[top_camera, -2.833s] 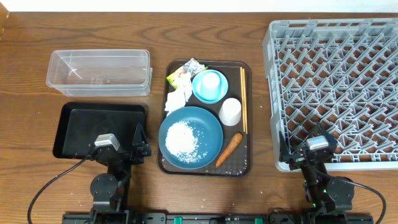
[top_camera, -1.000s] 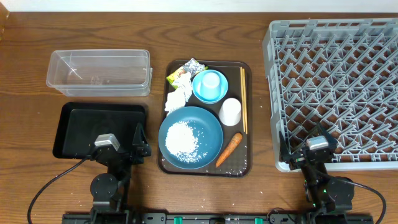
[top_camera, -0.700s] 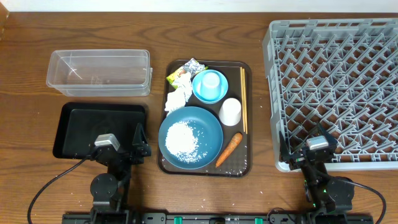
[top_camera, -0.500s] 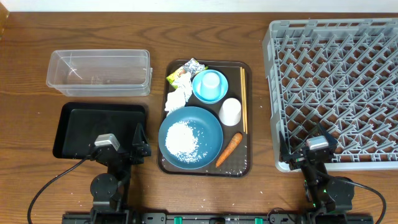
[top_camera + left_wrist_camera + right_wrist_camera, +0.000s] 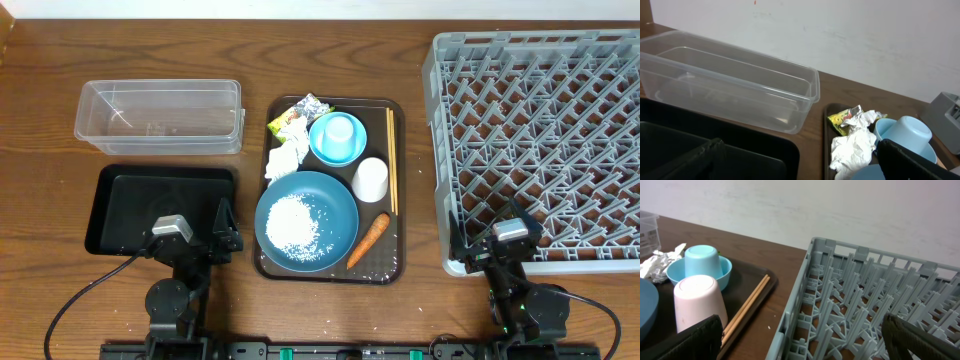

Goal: Sort waste into correct bins and load items into the dishwasher rack

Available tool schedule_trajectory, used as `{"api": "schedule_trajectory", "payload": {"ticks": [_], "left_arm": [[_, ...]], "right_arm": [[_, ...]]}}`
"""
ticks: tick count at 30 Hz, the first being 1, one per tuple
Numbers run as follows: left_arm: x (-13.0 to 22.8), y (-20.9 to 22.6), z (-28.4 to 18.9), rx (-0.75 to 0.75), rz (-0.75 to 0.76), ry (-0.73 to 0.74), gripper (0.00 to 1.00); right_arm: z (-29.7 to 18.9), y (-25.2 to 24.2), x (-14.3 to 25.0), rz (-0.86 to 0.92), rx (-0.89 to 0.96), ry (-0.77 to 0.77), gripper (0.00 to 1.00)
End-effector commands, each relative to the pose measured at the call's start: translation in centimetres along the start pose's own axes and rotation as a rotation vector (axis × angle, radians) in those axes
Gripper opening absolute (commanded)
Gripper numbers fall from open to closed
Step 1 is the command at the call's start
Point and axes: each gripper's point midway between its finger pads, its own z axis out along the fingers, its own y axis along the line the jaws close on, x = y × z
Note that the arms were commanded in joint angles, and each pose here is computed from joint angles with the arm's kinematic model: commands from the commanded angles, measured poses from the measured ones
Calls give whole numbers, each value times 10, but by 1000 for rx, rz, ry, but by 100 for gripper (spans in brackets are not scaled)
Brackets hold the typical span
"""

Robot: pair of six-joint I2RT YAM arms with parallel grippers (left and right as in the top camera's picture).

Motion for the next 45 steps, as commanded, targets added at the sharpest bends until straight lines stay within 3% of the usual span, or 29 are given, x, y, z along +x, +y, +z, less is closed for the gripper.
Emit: {"api": "schedule_trajectory", "payload": {"ticks": [1, 5, 8, 17, 22, 26, 29, 34, 39, 42, 45], "left_arm": [[15, 8, 1, -33, 12, 44, 98], [14, 7, 1, -28, 2, 41, 98], [14, -6, 1, 44, -111, 49, 98], [21, -74, -17, 384, -722, 275, 98], [-32, -123, -50, 729, -575, 177, 98], [-74, -136, -69, 762, -476, 108, 98], [-91, -140, -77, 714, -379, 144, 98], [-99, -139, -77, 575, -267, 350, 98], [-85, -126, -77, 360, -249, 728, 98], [-81, -131, -78, 328, -287, 888, 98], [-78, -145, -74, 388, -361, 985, 98]], "right_arm": [[0, -3, 1, -7, 13, 1, 99], [0, -3, 1, -7, 13, 1, 99], [0, -3, 1, -7, 13, 1, 99], [0, -3, 1, -7, 13, 1, 99], [0, -3, 1, -7, 13, 1, 99], [0, -3, 1, -7, 13, 1, 99], [0, -3, 1, -7, 13, 1, 99], [0, -3, 1, -7, 13, 1, 99], [0, -3, 1, -7, 13, 2, 99], [0, -3, 1, -7, 13, 1, 99], [0, -3, 1, -7, 13, 1, 99]]}}
